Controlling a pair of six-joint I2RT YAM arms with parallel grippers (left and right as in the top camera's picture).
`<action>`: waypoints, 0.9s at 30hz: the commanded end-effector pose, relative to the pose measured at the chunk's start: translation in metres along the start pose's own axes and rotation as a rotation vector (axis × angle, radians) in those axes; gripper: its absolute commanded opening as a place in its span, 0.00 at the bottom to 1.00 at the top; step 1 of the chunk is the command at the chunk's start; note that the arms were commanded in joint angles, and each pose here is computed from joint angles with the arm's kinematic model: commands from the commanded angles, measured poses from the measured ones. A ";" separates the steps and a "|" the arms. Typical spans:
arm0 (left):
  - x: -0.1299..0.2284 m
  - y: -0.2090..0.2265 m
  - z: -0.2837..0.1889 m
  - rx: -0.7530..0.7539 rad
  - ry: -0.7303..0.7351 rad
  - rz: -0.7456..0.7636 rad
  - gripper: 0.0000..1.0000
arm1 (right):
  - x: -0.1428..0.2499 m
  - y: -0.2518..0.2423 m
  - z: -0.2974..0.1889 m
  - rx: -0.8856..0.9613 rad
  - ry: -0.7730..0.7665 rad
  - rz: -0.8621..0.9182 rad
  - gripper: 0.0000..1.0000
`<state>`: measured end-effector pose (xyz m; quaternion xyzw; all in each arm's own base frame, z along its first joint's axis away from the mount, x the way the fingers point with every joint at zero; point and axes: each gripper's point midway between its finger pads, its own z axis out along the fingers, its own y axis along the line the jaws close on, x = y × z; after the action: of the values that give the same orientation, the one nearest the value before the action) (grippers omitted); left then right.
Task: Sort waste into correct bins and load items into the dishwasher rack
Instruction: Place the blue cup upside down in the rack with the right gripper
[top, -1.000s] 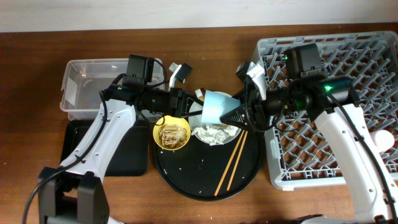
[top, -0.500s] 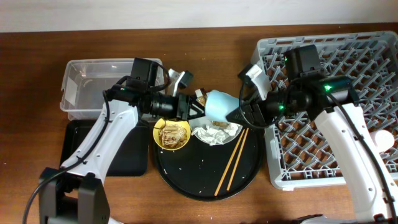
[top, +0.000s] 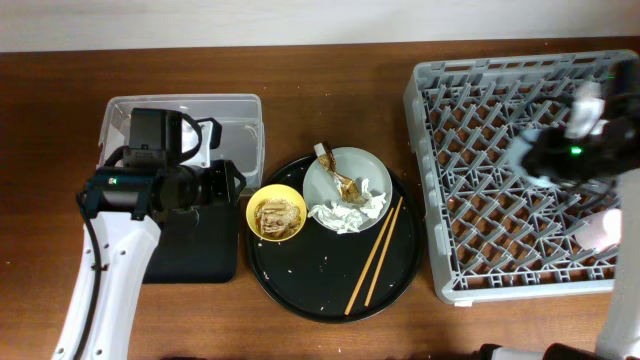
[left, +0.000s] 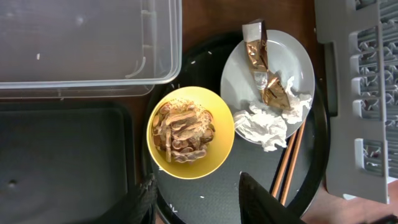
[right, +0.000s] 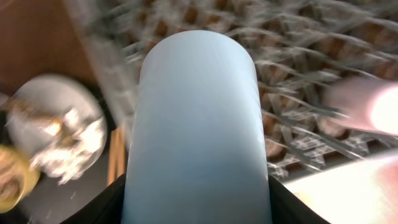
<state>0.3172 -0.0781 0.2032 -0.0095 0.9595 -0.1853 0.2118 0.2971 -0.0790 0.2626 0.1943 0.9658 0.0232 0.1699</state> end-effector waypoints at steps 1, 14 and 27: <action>-0.005 0.002 -0.006 -0.017 -0.028 0.022 0.42 | -0.009 -0.068 0.006 0.173 0.030 0.188 0.40; -0.006 0.001 -0.006 -0.016 -0.035 0.024 0.42 | 0.036 -0.116 0.088 0.222 0.442 0.314 0.41; -0.006 0.001 -0.006 -0.017 -0.034 0.024 0.66 | 0.050 -0.093 0.120 0.079 0.480 0.350 0.75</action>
<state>0.3201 -0.0754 0.2037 -0.0075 0.9595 -0.1765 0.2193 0.2573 -0.1585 0.1250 0.3503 0.9330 0.0261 -0.0776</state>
